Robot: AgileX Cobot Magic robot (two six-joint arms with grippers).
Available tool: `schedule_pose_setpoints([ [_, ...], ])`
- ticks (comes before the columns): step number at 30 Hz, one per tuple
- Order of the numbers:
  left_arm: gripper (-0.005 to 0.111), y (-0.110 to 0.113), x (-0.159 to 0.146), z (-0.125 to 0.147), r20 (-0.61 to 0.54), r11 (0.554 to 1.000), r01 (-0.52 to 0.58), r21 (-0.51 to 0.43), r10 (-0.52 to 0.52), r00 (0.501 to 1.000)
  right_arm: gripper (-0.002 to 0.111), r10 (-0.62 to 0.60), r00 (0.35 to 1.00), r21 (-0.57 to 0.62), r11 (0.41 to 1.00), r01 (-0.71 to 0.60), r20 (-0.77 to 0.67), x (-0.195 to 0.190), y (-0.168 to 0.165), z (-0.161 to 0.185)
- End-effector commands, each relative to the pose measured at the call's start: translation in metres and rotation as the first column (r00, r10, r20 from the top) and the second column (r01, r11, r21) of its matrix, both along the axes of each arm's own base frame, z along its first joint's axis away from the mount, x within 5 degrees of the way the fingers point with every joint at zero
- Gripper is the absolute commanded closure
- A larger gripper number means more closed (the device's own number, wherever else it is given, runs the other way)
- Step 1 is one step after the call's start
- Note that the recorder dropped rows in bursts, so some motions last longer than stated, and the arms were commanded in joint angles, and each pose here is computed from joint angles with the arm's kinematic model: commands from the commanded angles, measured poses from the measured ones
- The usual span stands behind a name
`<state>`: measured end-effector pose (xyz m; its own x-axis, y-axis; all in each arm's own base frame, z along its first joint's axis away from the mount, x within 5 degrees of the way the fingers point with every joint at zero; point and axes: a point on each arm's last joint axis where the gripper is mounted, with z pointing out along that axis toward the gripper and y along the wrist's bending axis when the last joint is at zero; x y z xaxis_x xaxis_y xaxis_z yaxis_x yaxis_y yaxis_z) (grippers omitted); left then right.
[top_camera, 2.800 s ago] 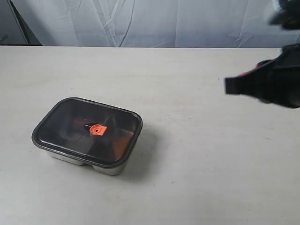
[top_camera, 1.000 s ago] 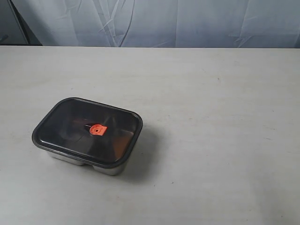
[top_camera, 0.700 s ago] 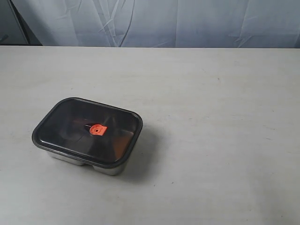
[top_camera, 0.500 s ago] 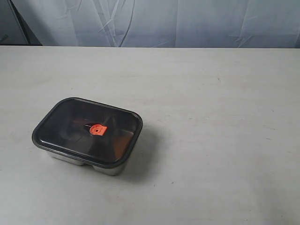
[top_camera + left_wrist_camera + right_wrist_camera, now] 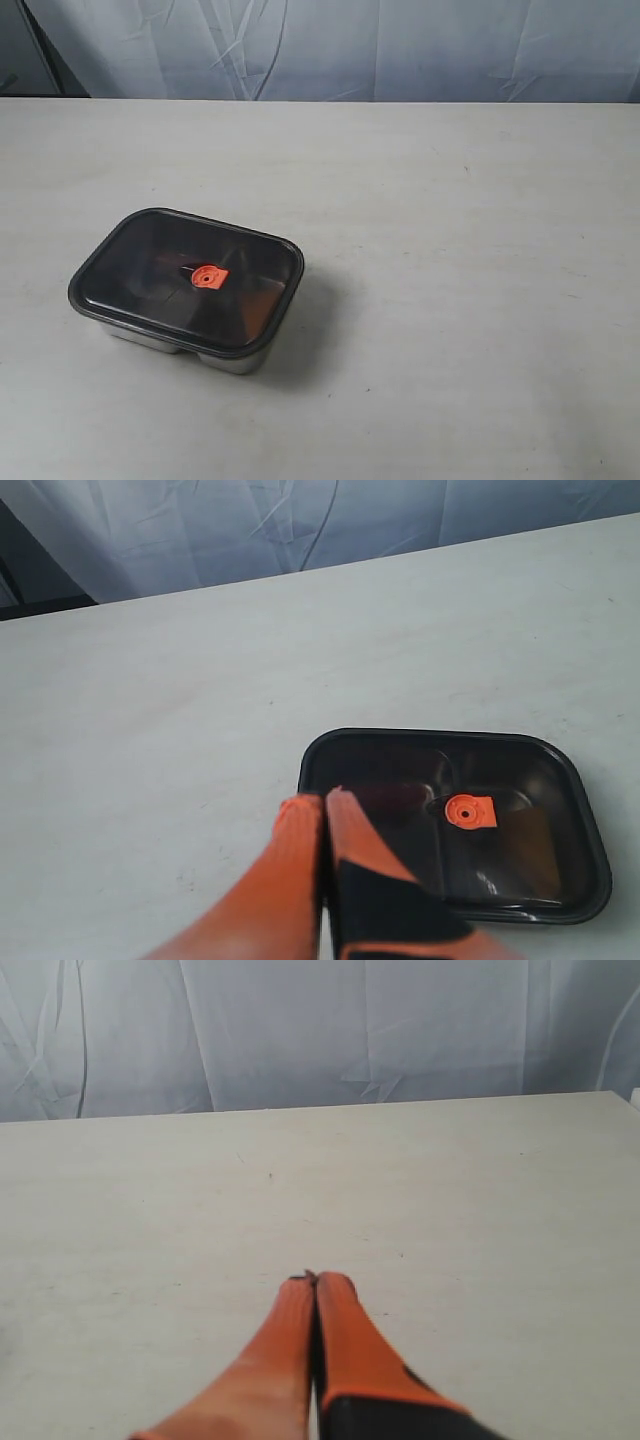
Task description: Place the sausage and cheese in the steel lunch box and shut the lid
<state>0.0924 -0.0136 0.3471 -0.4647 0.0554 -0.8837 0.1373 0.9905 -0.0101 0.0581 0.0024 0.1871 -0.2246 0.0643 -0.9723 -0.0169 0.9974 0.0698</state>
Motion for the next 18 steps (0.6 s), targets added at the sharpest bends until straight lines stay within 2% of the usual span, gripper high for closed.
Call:
schedule_pose_setpoints([
  [1, 0.106, 0.003, -0.004, -0.003, 0.056, 1.0, -0.012, 0.029, 0.01, 0.998, 0.109, -0.004, 1.0, -0.008, 1.0, 0.004, 0.012, 0.0, 0.0, 0.0],
  [4, 0.106, 0.004, -0.006, -0.015, 0.131, 0.999, -0.013, 0.041, 0.008, 0.991, 0.109, -0.004, 1.0, -0.011, 1.0, 0.004, 0.012, 0.0, 0.0, 0.0],
  [9, 0.106, -0.001, -0.007, -0.054, 0.256, 0.997, 0.018, -0.074, 0.002, 0.967, 0.109, -0.004, 1.0, -0.011, 1.0, 0.004, 0.012, 0.0, 0.0, 0.0],
  [14, 0.106, -0.001, -0.007, -0.101, 0.269, 0.987, 0.011, -0.161, 0.033, 0.963, 0.109, -0.004, 1.0, -0.011, 1.0, 0.004, 0.012, 0.0, 0.0, 0.0],
  [18, 0.106, 0.0, -0.013, -0.13, 0.256, 0.984, 0.003, -0.177, 0.043, 0.966, 0.109, -0.004, 1.0, -0.011, 1.0, 0.004, 0.012, 0.0, 0.0, 0.0],
])
